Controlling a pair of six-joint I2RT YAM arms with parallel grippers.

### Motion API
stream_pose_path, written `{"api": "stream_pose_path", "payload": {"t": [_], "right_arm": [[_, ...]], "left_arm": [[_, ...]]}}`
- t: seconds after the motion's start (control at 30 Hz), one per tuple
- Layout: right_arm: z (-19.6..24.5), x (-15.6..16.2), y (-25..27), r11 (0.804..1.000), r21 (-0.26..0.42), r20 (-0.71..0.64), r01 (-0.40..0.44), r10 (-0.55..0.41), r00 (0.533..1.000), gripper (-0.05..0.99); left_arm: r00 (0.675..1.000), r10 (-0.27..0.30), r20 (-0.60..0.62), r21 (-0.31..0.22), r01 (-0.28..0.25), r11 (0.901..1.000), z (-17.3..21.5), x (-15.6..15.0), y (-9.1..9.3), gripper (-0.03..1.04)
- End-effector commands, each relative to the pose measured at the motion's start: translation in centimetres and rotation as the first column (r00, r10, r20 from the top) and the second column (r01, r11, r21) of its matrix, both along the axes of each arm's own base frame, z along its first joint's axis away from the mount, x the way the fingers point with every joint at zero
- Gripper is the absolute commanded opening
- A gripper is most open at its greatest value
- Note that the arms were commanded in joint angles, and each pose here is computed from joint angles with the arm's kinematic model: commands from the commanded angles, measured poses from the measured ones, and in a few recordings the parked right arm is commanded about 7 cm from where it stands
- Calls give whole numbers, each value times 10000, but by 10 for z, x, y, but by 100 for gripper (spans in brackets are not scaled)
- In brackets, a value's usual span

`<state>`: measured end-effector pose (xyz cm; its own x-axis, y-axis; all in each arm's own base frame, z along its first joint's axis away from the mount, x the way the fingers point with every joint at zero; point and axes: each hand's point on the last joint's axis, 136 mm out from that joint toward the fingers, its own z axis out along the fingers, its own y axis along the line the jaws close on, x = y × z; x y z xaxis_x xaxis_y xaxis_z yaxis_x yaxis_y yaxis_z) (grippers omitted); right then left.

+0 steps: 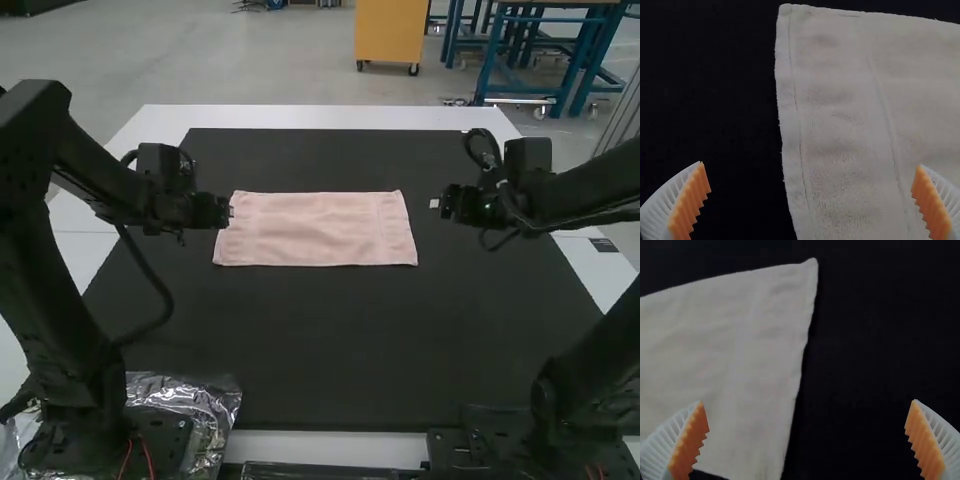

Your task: Fold the towel.

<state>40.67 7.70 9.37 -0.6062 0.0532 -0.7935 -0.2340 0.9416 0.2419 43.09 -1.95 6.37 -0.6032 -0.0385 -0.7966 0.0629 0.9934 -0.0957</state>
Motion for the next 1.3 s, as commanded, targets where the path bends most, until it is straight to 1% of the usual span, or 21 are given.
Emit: {"api": "stream_pose_path", "payload": {"t": [0.0,0.07,0.23,0.37,0.63,0.83,1.07,1.27], "right_arm": [[6,20,15,9993,-194,436,-333,342,9985,91],[0,29,19,9982,-482,456,-361,383,9982,91],[-11,51,34,9969,-524,509,-591,618,9968,91],[-26,65,40,9949,-738,379,-689,719,9967,91],[-59,90,52,9921,-926,158,-853,871,9961,91],[-79,104,62,9873,-1205,58,-1032,1046,9945,91],[-85,126,65,9869,-1247,213,-1021,1055,9942,91],[-89,143,64,9861,-1331,351,-996,1051,9938,91]], "left_arm": [[9983,-389,439,347,374,9987,8,19,-4,95],[9982,-436,419,485,415,9980,2,25,-4,95],[9975,-557,428,863,518,9949,-7,42,0,95],[9967,-634,499,1038,580,9929,-10,55,2,95],[9957,-672,640,1172,593,9913,-16,80,2,94],[9970,-656,410,1159,605,9914,-33,92,3,94],[9972,-672,319,1154,631,9913,-45,103,2,94],[9975,-601,379,1175,553,9915,-49,115,5,94]]}}
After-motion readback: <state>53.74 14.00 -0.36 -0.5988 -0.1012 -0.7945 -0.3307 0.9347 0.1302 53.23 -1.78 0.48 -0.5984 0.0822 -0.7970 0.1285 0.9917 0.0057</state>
